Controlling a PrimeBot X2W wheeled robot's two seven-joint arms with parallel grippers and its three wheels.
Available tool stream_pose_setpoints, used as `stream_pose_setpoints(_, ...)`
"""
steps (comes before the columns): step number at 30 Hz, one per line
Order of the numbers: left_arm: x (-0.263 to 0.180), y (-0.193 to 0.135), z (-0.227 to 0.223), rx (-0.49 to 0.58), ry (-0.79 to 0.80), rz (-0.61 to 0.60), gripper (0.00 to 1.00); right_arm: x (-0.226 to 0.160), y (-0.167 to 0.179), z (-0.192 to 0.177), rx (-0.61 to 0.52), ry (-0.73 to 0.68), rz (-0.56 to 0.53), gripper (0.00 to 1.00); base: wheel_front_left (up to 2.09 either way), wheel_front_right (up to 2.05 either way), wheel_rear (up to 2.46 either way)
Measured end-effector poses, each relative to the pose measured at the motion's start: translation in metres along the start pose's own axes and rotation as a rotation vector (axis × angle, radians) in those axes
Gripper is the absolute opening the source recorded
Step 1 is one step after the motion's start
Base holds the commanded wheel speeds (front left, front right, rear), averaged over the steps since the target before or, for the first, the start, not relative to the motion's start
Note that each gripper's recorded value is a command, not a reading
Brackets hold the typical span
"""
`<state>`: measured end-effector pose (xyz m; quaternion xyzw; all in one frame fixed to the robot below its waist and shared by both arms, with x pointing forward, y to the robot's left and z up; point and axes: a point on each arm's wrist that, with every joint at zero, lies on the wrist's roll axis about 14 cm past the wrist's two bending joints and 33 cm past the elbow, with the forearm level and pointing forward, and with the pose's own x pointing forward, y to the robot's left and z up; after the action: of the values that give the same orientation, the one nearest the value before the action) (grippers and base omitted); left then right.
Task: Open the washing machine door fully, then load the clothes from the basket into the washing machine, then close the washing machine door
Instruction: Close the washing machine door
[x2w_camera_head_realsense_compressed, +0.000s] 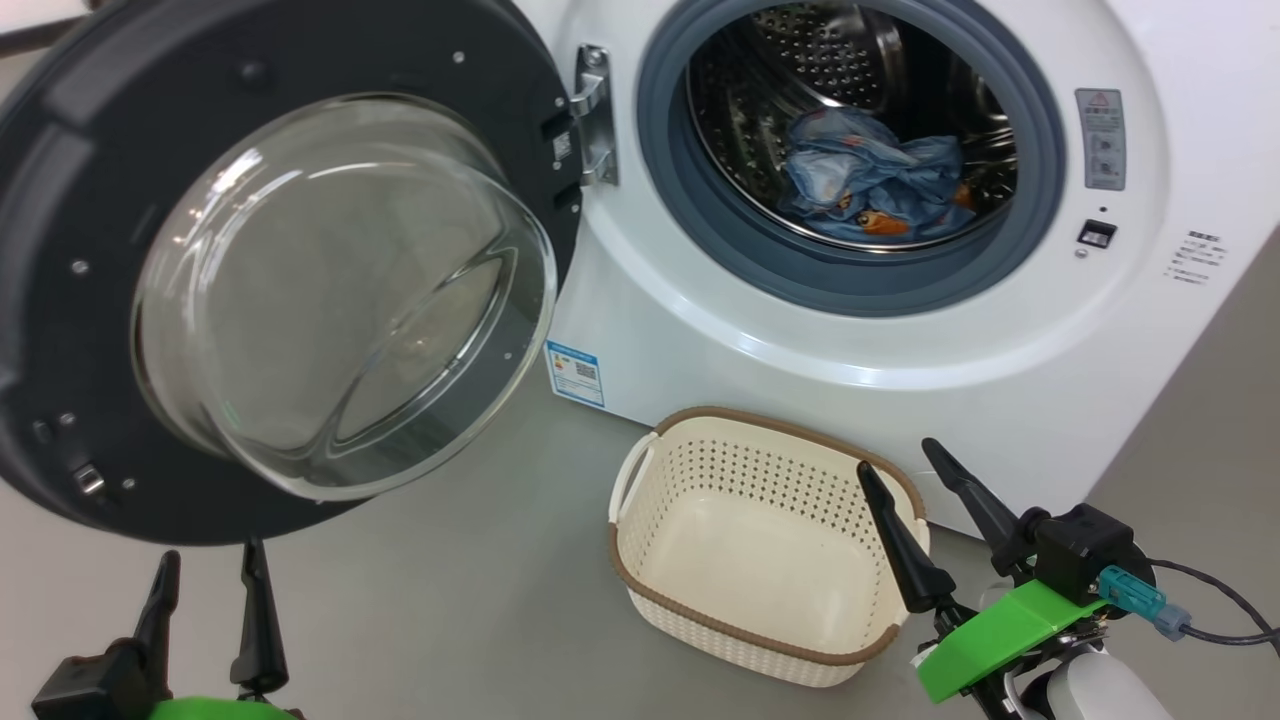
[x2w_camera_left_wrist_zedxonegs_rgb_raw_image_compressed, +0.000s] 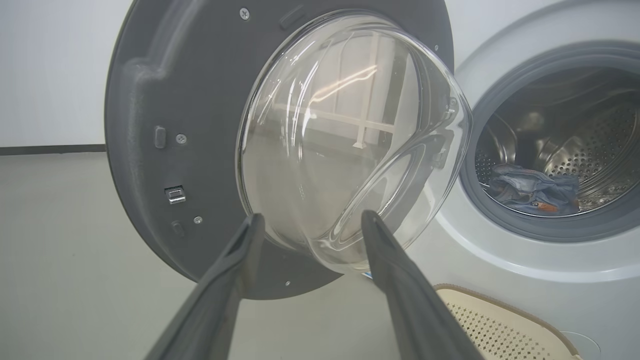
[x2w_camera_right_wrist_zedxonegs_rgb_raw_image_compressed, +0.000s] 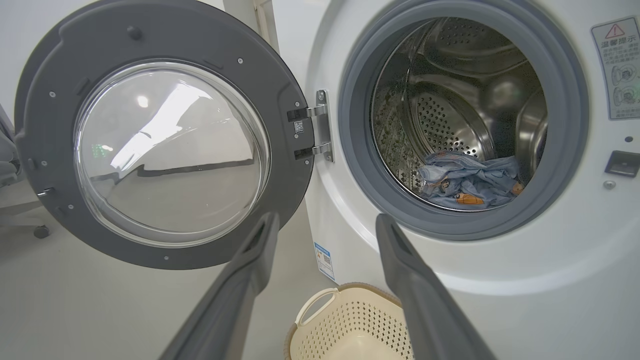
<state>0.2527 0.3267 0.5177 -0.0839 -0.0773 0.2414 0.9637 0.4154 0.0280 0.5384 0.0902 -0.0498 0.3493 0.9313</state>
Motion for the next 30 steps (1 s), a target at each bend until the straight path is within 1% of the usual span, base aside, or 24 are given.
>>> stream_pose_setpoints(8,-0.005,0.009,0.003,0.009,-0.009,0.031,1.00,0.005,0.008,0.000,0.000,0.000,0.024,1.00,0.00,0.00,0.00)
stream_pose_setpoints(21,-0.004,0.009,0.003,0.020,-0.008,0.024,1.00,0.004,0.007,0.000,0.000,-0.001,0.021,1.00,0.00,0.00,0.00)
stream_pose_setpoints(30,-0.004,0.026,0.026,0.058,-0.062,0.040,1.00,0.004,0.009,0.003,-0.004,-0.007,0.025,1.00,0.00,0.00,0.00)
